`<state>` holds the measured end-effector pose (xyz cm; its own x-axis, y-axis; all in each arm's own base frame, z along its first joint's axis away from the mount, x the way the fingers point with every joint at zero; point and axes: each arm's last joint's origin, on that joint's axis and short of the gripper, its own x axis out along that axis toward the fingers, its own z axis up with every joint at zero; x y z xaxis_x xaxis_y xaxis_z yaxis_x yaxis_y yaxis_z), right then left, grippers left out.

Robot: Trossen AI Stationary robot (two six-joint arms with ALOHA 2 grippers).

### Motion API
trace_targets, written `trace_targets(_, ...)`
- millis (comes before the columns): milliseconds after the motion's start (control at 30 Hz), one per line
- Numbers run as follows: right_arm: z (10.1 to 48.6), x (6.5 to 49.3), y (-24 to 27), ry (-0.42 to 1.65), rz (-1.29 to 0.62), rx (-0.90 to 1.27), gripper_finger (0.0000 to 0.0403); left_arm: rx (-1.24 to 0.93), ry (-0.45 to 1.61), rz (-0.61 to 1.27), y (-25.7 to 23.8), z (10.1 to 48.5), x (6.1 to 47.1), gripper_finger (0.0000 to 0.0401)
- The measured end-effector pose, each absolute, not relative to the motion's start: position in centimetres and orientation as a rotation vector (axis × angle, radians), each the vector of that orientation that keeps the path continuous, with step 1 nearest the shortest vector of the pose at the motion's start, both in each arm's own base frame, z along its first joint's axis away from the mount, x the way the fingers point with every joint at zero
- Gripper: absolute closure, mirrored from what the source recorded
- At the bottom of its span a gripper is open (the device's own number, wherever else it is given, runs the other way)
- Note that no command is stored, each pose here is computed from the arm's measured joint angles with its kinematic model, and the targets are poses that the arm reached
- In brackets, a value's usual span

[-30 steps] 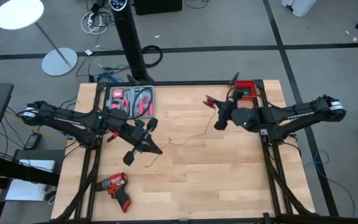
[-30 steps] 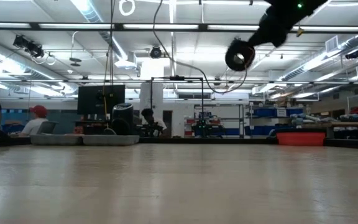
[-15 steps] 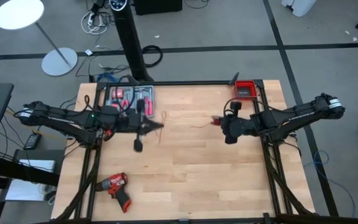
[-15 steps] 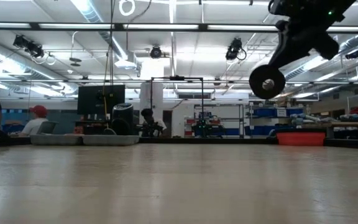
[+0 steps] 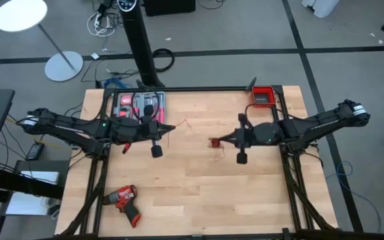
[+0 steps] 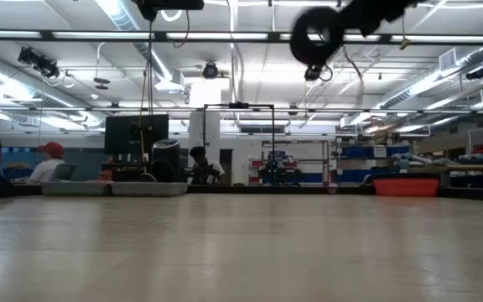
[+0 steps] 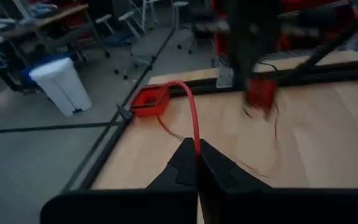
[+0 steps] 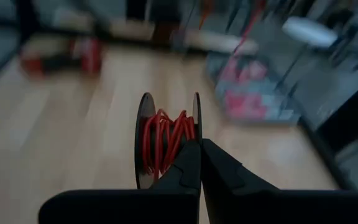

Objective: Coil cords
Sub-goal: Uncoil the red wire

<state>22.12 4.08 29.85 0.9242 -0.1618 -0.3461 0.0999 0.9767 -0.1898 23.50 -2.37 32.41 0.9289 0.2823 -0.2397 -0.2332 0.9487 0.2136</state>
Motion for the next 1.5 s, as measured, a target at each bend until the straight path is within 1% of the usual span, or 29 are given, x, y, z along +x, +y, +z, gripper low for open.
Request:
trace_targets(167,31.7,22.6,3.2,0.19,-0.292,-0.186,0.0403,0.112,0.315,0.161,-2.8,31.5,24.1,0.0401)
trace_targets(333,33.1,22.5,1.8,0.1,-0.586,-0.253,0.0403,0.047,0.339,-0.044,-3.5,30.8,24.9,0.0401)
trace_targets(467,33.4,22.1,0.6,0.161,-0.83,-0.35,0.0403,-0.018,0.302,-0.282,-4.3,31.0,25.3,0.0401)
trace_targets(567,33.2,21.9,-0.2,0.246,-0.946,-0.434,0.0403,-0.047,0.246,-0.428,-5.0,31.5,25.3,0.0401)
trace_targets(700,32.5,21.7,-0.6,0.364,-1.005,-0.527,0.0403,-0.047,0.179,-0.47,-5.2,32.3,25.2,0.0401)
trace_targets(833,31.3,21.4,-0.1,0.469,-0.97,-0.593,0.0403,-0.041,0.135,-0.468,-5.1,33.1,24.6,0.0401)
trace_targets(1033,29.2,20.6,0.3,0.596,-0.914,-0.594,0.0403,-0.002,0.048,-0.444,-4.9,34.3,23.8,0.0401)
trace_targets(1167,28.0,20.1,0.6,0.68,-0.764,-0.539,0.0403,0.041,0.02,-0.346,-4.5,34.9,23.3,0.0401)
trace_targets(1267,27.1,19.6,0.8,0.753,-0.662,-0.487,0.0403,0.078,0.001,-0.226,-4.1,35.2,22.9,0.0401)
trace_targets(1367,26.5,19.1,1.1,0.818,-0.598,-0.431,0.0403,0.113,0.002,-0.085,-3.7,35.3,22.9,0.0401)
trace_targets(1500,25.8,18.3,1.3,0.902,-0.55,-0.358,0.0403,0.156,-0.002,0.036,-3.3,35.5,22.8,0.0401)
